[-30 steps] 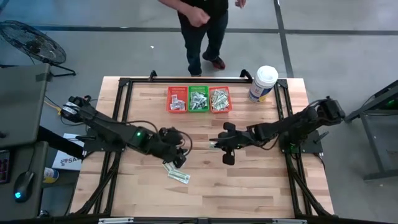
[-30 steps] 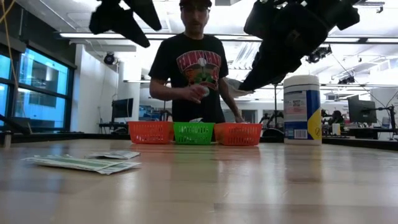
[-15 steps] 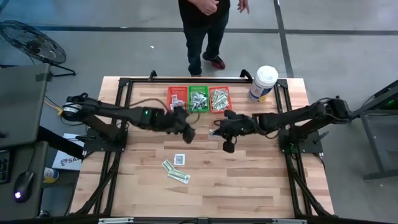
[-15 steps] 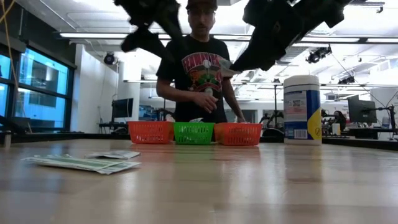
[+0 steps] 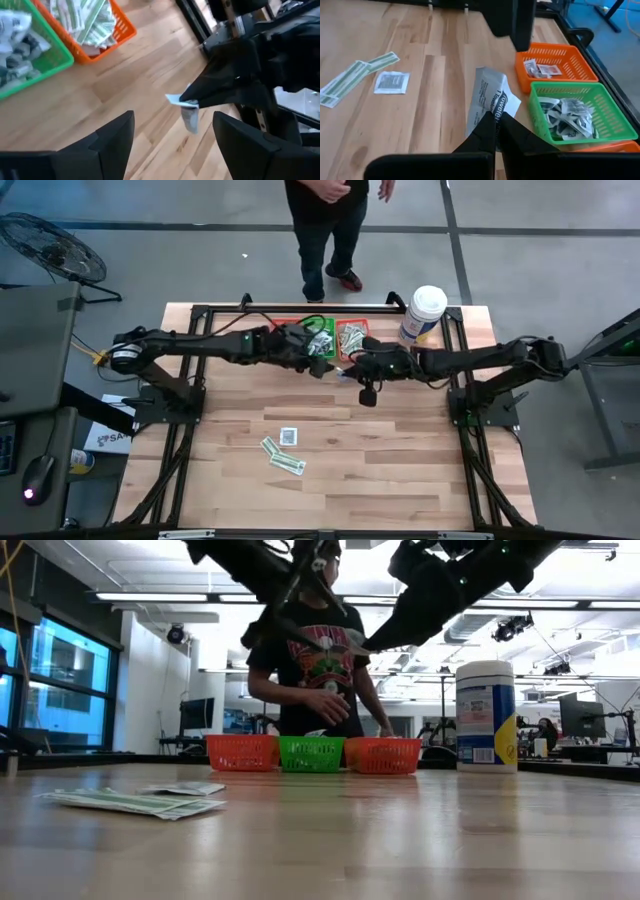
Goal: Pick & Place First Aid Supplies
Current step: Put the right towelette pack into the green bin
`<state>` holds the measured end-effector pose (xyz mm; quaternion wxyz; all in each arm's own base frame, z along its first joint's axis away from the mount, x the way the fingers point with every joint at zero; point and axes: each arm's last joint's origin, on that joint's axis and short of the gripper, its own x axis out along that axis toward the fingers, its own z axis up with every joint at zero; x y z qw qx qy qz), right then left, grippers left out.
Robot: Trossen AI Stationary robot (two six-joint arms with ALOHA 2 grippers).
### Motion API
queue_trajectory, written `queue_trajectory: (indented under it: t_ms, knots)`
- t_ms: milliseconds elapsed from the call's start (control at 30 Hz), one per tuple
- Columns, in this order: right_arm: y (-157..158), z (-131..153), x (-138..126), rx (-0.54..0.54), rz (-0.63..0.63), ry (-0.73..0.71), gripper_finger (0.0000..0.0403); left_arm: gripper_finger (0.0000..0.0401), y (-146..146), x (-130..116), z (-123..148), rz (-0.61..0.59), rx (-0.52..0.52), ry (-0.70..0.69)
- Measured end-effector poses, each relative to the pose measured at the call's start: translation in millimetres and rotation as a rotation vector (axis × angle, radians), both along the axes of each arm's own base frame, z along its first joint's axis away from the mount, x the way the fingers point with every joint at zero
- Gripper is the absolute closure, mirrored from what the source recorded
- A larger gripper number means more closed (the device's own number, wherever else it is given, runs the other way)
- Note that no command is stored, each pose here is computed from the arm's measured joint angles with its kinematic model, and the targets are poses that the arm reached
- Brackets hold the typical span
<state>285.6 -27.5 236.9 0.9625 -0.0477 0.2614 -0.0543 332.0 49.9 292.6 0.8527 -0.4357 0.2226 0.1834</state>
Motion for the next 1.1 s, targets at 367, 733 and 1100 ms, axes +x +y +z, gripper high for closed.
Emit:
queue_trajectory:
  t_ms: [367, 733, 1100]
  knots:
    - [-20.5, -0.3, -3.0, 0.006, 0.012, 0.004, 0.0402, 0.0135, 8.4, 23.3, -21.1, -0.023, -0.098, -0.05]
    - [-20.0, 0.2, -2.8, 0.005, 0.044, -0.002, 0.0402, 0.014, 10.8, 26.7, -26.1, 0.03, -0.077, -0.044]
    - [-19.9, 1.2, -2.3, -0.017, 0.058, -0.009, 0.0402, 0.0221, 10.0, 26.9, -25.6, 0.008, -0.09, -0.048]
